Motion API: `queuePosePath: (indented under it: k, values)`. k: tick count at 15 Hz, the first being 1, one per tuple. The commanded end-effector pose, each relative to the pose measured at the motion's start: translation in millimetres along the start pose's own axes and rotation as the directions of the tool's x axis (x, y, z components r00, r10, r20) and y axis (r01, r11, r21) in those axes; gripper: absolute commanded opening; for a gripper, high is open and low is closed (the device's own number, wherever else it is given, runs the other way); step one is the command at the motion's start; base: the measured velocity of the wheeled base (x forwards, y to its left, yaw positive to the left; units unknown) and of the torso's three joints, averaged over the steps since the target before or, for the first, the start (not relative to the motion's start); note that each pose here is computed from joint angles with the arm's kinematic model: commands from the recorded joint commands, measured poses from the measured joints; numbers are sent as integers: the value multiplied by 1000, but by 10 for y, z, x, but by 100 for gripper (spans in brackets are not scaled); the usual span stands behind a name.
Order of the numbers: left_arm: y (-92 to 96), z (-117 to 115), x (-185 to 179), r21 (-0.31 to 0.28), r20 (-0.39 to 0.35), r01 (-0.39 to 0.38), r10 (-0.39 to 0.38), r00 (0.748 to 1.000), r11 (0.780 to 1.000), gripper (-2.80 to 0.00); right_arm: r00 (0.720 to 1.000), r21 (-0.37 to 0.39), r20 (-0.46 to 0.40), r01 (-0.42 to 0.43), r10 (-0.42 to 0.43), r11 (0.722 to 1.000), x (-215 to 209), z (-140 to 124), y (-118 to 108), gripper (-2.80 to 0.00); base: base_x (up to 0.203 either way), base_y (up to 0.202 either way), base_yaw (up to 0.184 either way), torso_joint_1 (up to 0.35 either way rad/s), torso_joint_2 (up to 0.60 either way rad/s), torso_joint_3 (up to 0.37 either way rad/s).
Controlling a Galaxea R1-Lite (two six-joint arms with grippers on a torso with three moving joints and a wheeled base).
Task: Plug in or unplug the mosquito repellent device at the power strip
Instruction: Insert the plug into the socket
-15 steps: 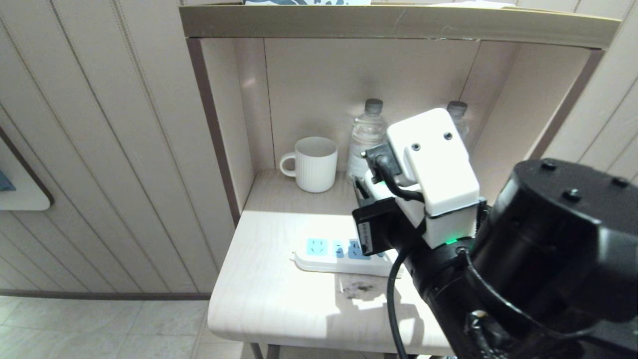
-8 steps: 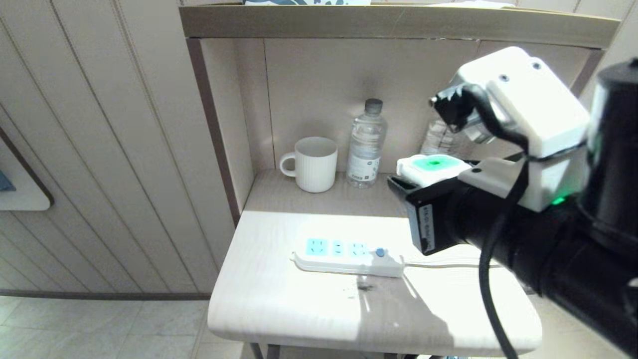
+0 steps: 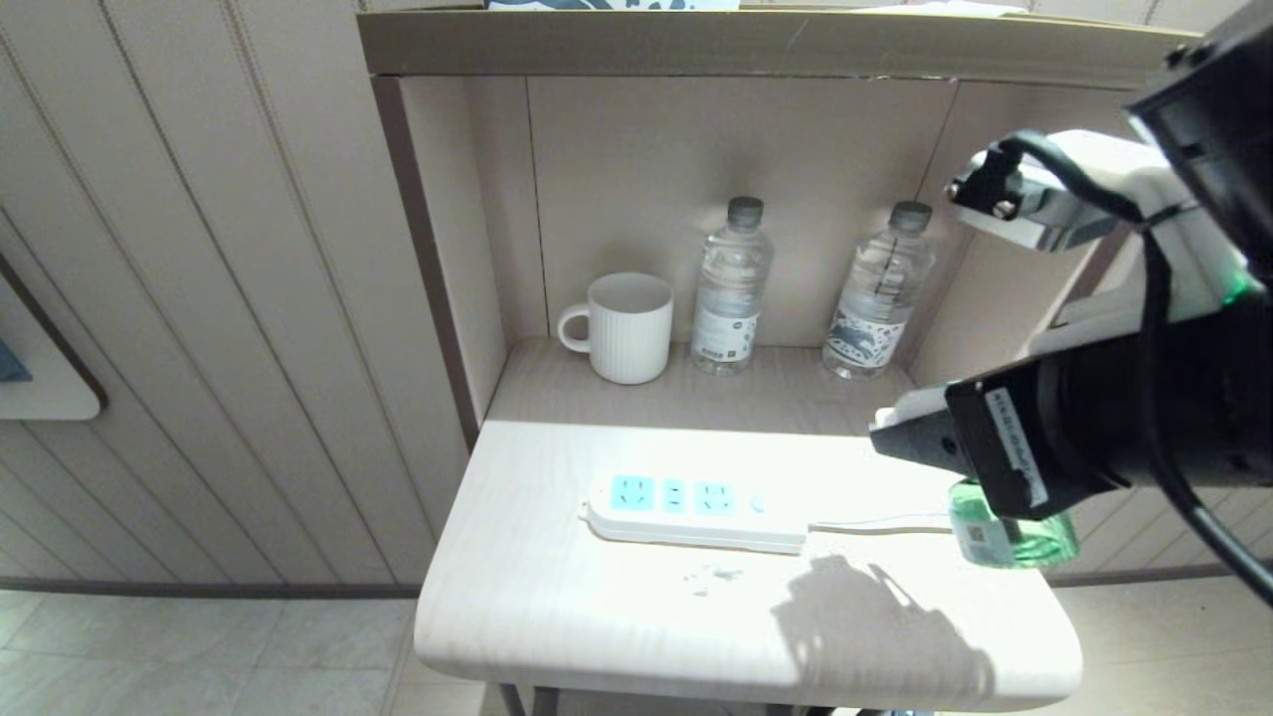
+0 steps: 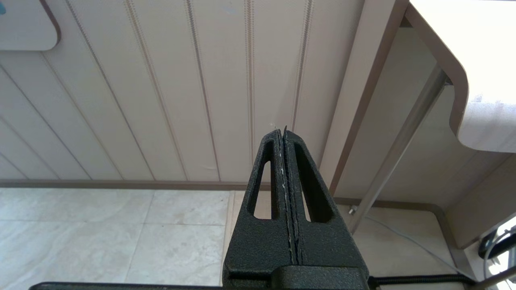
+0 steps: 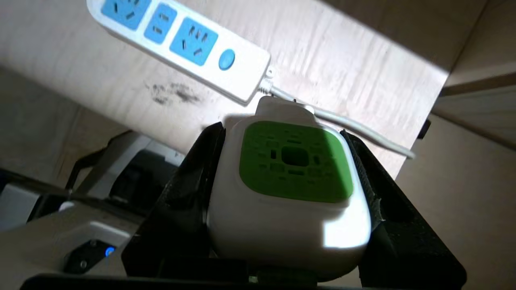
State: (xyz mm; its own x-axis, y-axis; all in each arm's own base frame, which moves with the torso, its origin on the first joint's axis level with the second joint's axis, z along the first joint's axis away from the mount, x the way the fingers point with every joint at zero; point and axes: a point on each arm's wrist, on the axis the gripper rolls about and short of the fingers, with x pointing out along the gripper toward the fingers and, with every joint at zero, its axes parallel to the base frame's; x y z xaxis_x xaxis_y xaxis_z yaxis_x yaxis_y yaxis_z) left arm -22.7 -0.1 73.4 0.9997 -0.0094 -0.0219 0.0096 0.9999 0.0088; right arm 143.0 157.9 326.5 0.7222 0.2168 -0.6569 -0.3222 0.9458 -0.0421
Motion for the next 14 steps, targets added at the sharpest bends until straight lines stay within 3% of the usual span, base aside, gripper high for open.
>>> queuePosePath:
  k: [1, 6, 14]
  values:
    - [0, 1, 1, 0, -1, 0, 0, 1000, 1000, -280, 996, -3, -86, 3, -3, 1000, 111, 24, 1, -280, 0, 0, 0, 0, 0, 0]
    - [0, 0, 0, 0, 0, 0, 0, 1000, 1000, -280, 997, 5, -81, -8, 9, 1000, 83, 23, -23, -280, 0, 0, 0, 0, 0, 0]
    - [0, 0, 0, 0, 0, 0, 0, 1000, 1000, -280, 987, -26, -142, -74, 70, 997, 139, -45, 67, -280, 0, 0, 0, 0, 0, 0]
